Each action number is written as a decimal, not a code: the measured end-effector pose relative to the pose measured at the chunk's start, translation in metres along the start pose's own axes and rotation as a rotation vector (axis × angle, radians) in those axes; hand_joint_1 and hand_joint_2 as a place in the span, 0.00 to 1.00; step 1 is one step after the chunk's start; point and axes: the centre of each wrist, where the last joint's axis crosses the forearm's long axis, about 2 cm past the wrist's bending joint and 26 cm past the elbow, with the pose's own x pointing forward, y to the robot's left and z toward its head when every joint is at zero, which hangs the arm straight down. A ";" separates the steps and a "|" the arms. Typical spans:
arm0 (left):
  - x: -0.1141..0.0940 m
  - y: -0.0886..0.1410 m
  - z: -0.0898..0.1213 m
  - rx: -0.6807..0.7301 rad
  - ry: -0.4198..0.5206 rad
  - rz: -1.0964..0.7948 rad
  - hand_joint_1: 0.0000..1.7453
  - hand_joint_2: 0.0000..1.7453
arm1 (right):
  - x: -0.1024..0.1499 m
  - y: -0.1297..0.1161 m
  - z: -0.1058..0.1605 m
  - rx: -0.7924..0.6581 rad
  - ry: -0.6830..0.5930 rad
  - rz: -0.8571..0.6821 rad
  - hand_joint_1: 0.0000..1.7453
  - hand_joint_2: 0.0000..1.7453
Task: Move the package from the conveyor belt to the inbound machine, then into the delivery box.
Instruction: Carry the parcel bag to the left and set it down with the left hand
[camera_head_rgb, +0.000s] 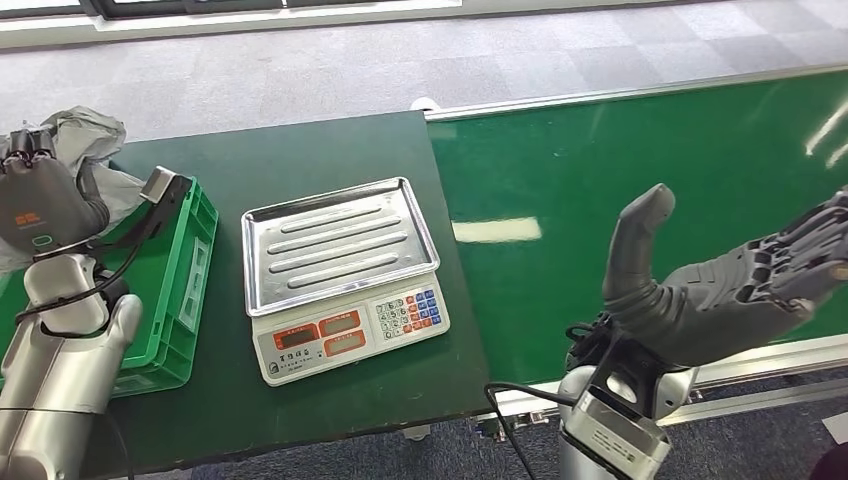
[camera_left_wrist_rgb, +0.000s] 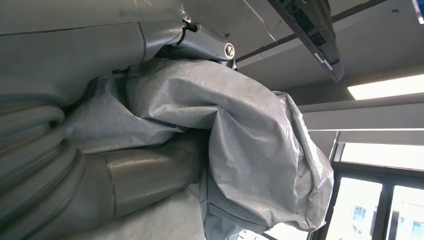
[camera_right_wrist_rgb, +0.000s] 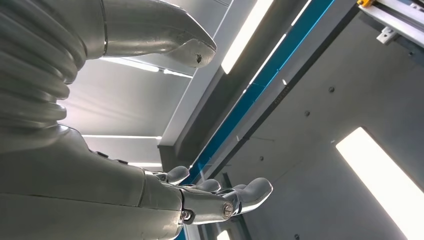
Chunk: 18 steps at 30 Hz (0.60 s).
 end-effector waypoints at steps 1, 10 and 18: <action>-0.001 -0.001 0.000 -0.002 -0.005 -0.003 1.00 1.00 | 0.000 0.000 0.000 0.000 0.000 0.001 0.00 1.00; -0.035 -0.059 0.021 -0.340 0.038 -0.145 0.00 0.00 | 0.003 -0.006 -0.003 0.009 -0.043 0.038 0.00 1.00; -0.049 -0.078 0.056 -0.521 0.140 -0.139 0.00 0.00 | 0.012 -0.008 -0.012 -0.014 -0.090 0.032 0.00 1.00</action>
